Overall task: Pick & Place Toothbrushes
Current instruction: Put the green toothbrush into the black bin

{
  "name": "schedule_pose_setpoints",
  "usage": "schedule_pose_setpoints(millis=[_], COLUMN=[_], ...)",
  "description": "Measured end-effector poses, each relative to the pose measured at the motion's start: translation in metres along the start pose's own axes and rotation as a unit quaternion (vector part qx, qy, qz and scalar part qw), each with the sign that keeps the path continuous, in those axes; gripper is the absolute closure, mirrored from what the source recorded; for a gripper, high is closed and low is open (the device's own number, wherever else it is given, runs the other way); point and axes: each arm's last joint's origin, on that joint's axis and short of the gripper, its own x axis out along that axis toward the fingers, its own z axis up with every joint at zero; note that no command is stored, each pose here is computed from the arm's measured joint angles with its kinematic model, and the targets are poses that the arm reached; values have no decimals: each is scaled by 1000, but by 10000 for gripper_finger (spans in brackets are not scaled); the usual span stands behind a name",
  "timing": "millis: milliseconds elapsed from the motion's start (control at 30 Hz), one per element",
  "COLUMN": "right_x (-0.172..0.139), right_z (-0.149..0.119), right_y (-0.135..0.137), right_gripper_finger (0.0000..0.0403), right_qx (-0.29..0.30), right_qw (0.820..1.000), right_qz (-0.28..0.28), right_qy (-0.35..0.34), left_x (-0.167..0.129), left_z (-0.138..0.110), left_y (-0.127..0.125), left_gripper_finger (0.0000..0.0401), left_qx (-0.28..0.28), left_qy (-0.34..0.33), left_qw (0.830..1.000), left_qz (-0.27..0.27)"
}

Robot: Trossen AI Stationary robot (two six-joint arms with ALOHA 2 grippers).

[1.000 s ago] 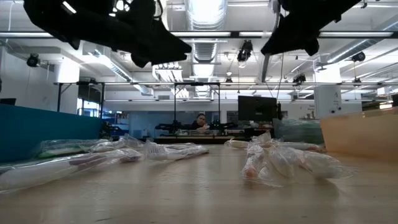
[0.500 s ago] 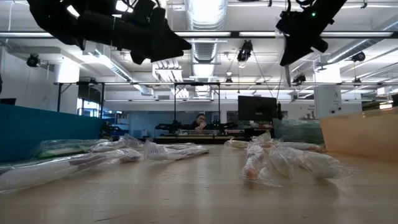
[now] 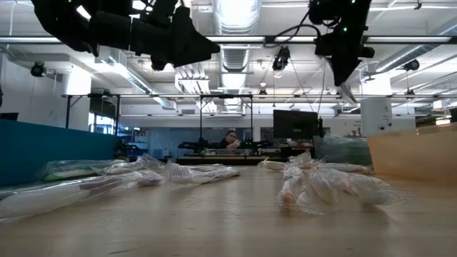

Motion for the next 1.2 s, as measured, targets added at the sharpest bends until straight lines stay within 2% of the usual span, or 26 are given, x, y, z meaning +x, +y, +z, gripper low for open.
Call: schedule_pose_setpoints(millis=[300, 533, 1200], right_x=[36, 63, 102], right_z=[14, 12, 7], right_y=[-15, -21, -20], right_gripper_finger=[358, 364, 361], right_qx=[10, 12, -18], right_qw=[993, 978, 955], right_qz=[11, 11, 8], right_qy=[117, 208, 294], left_x=[1, 1, 2], left_z=[-2, -3, -6], left_y=[2, 3, 4], left_gripper_finger=[156, 156, 156], left_qx=[8, 10, 19], left_qy=[10, 13, 29], left_qw=[1000, 1000, 999], left_qz=[3, 5, 6])
